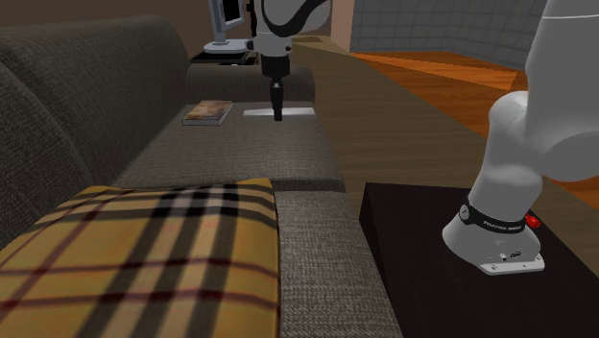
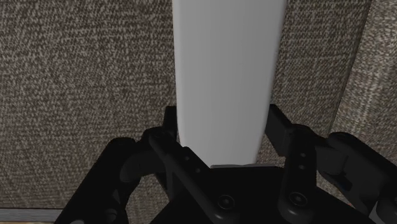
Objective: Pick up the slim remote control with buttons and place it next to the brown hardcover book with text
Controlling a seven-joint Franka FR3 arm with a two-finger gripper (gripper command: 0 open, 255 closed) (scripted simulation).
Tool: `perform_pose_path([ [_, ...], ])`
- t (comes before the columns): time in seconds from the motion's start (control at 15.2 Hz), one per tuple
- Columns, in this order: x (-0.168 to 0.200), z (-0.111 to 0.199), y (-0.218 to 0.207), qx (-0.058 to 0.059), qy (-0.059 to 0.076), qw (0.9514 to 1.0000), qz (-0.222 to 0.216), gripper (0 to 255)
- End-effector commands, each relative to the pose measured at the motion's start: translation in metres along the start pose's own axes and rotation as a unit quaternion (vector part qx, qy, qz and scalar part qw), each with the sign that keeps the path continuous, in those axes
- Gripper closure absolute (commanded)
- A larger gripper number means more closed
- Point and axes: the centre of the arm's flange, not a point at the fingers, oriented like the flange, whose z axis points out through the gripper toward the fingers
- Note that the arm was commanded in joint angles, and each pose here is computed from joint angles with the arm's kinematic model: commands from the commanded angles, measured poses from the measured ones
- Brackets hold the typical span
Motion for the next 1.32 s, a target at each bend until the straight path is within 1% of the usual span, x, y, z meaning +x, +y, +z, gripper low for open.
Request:
perform_pose_path([
  [0.0, 0.003, -0.001, 0.029, 0.000, 0.000, 1.0000, -0.001, 255],
  [0.86, 0.033, 0.000, 0.197, 0.000, 0.000, 1.0000, -0.001, 255],
  [1.25, 0.033, 0.031, 0.197, 0.000, 0.000, 1.0000, -0.001, 255],
])
